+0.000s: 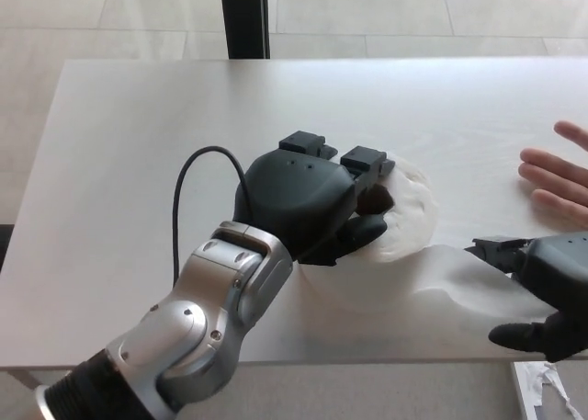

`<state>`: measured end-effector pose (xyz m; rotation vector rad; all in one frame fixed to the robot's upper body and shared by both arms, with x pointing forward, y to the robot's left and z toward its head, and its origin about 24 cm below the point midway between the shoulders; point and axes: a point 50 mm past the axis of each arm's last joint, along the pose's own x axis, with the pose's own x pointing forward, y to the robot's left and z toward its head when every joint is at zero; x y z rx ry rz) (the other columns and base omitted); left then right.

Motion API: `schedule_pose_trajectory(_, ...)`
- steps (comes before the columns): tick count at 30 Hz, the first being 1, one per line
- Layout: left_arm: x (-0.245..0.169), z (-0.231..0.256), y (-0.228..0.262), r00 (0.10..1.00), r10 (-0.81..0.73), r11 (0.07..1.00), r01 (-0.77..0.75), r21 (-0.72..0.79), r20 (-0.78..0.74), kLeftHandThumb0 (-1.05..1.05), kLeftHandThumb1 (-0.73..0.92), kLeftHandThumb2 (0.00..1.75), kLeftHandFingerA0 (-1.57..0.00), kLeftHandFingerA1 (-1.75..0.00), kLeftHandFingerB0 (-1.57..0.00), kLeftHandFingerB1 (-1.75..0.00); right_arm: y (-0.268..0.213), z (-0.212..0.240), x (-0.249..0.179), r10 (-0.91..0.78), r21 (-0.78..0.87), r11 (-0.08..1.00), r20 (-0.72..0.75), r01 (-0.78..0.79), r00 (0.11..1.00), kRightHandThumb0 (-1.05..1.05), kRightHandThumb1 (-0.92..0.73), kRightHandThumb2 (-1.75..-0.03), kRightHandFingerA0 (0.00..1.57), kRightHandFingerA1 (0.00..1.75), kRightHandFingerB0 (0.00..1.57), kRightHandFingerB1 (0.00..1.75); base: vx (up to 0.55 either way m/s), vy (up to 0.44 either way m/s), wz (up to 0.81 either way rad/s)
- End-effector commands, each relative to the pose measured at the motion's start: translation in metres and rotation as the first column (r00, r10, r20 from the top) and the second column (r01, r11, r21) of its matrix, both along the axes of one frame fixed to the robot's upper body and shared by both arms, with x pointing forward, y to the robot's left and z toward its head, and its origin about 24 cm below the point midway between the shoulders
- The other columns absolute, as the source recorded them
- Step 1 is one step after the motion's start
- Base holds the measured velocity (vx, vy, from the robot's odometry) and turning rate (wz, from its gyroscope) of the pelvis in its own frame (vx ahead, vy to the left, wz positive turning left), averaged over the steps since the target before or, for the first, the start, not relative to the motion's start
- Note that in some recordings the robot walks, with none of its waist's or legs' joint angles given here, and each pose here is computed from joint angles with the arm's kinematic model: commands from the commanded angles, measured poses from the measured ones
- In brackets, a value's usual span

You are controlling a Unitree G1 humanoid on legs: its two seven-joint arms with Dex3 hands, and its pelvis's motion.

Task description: A toilet paper roll is kept in the middle of the desk infront of the robot. The robot places its left hand on the top of the toilet paper roll to hold it still and uses its right hand to tear off a piece of toilet paper from it and hands the paper to a person

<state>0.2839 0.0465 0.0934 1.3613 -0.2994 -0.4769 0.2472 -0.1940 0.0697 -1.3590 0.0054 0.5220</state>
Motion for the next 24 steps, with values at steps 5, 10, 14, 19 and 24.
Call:
schedule_pose_trajectory(5, -0.015, -0.059, 0.02, 0.988, 0.047, 0.985, -0.021, 0.173, -0.147, -0.63, 0.84, 0.65, -0.28, -0.48, -0.36, -0.41, -0.001, -0.006, 0.008, -0.218, 0.097, 0.976, 0.374, 0.195, 0.902, -0.31, -0.77, -0.65, 0.9, 1.75, 0.61, 0.4, 0.0, 0.0, 0.0)
schedule_pose_trajectory(10, -0.015, -0.062, 0.025, 0.988, 0.048, 0.98, -0.018, 0.199, -0.148, -0.62, 0.86, 0.65, -0.28, -0.49, -0.35, -0.41, 0.0, -0.001, 0.01, -0.216, 0.121, 0.976, 0.403, 0.182, 0.889, -0.26, -0.7, -0.78, 0.9, 1.75, 0.89, 1.02, 0.0, 0.0, 0.0)
schedule_pose_trajectory(14, -0.017, -0.068, 0.03, 0.983, 0.064, 0.975, -0.025, 0.222, -0.171, -0.63, 0.87, 0.66, -0.28, -0.48, -0.34, -0.4, -0.001, -0.003, 0.01, -0.276, 0.218, 0.956, 0.431, 0.197, 0.859, -0.23, -0.73, -0.86, 0.85, 1.75, 0.63, 1.61, 0.0, 0.0, 0.0)
schedule_pose_trajectory(19, -0.019, -0.072, 0.031, 0.985, 0.061, 0.979, -0.027, 0.203, -0.163, -0.62, 0.86, 0.65, -0.3, -0.5, -0.36, -0.42, 0.001, 0.0, 0.012, -0.347, 0.314, 0.922, 0.407, 0.228, 0.845, -0.26, -0.71, -0.93, 0.86, 1.75, 0.66, 1.6, 0.0, 0.0, 0.0)
schedule_pose_trajectory(24, -0.023, -0.076, 0.029, 0.979, 0.064, 0.98, -0.026, 0.196, -0.194, -0.61, 0.87, 0.65, -0.28, -0.49, -0.34, -0.41, 0.001, 0.003, 0.013, -0.518, 0.533, 0.795, 0.351, 0.288, 0.78, -0.28, -0.61, -1.04, 0.9, 1.75, 0.72, 1.58, 0.0, 0.0, 0.0)
